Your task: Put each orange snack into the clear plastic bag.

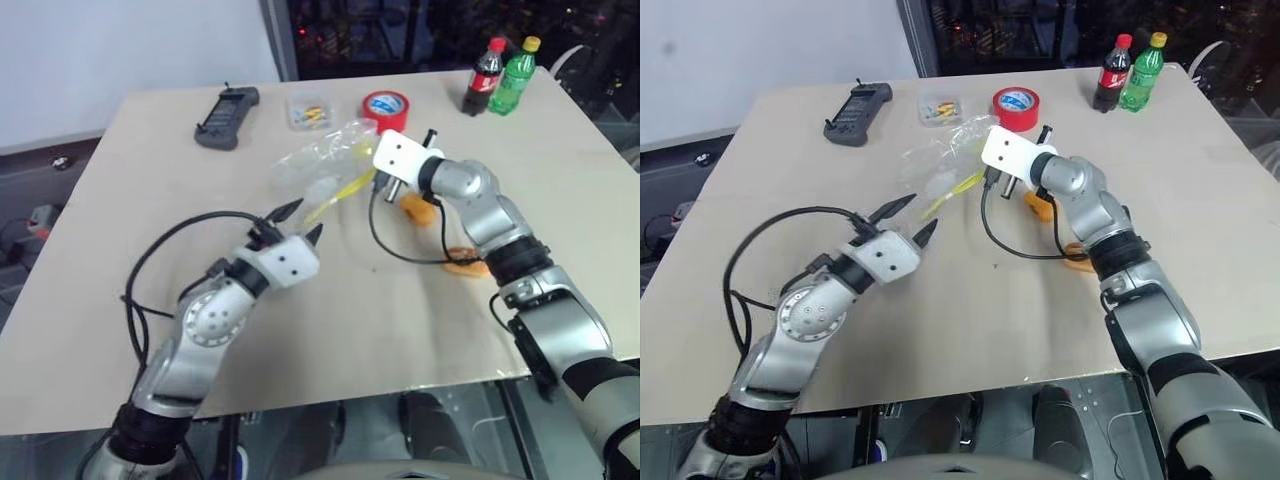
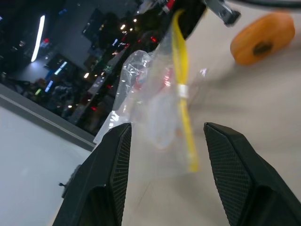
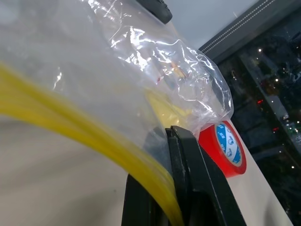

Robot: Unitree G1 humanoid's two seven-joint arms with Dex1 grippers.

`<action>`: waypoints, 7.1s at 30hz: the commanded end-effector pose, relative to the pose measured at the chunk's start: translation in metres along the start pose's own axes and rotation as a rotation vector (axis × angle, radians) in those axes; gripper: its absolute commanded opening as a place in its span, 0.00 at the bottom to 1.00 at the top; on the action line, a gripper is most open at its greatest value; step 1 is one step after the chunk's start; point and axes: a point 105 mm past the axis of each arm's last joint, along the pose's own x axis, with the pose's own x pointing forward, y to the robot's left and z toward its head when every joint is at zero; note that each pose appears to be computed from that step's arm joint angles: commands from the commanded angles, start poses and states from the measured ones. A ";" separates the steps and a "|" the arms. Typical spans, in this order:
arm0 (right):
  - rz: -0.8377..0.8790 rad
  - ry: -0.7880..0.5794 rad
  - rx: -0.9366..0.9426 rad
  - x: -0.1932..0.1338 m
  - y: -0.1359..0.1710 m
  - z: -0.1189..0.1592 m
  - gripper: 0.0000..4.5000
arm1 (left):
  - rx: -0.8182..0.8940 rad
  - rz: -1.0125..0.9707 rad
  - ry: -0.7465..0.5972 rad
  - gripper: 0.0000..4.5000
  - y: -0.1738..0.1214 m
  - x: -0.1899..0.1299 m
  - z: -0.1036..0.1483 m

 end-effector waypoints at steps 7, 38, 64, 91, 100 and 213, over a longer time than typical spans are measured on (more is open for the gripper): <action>-0.031 -0.091 -0.015 0.001 -0.008 0.035 0.00 | 0.027 0.029 -0.007 0.57 -0.008 0.023 0.000; -0.078 -0.146 0.438 -0.080 0.028 0.037 0.03 | -0.205 -0.006 -0.020 0.00 0.043 0.052 -0.022; -0.102 -0.131 0.979 -0.014 0.052 0.050 0.01 | -0.155 -0.096 -0.105 0.00 0.019 0.037 0.005; -0.051 -0.084 -0.311 -0.018 0.074 0.018 0.99 | -0.210 -0.111 0.082 0.00 0.004 0.005 -0.034; 0.024 -0.128 0.280 -0.074 0.044 0.019 0.99 | -0.268 -0.045 0.192 0.00 0.016 0.010 -0.058; -0.290 0.046 0.768 -0.070 0.004 -0.052 0.81 | -0.582 -0.023 0.170 0.00 0.012 0.013 -0.051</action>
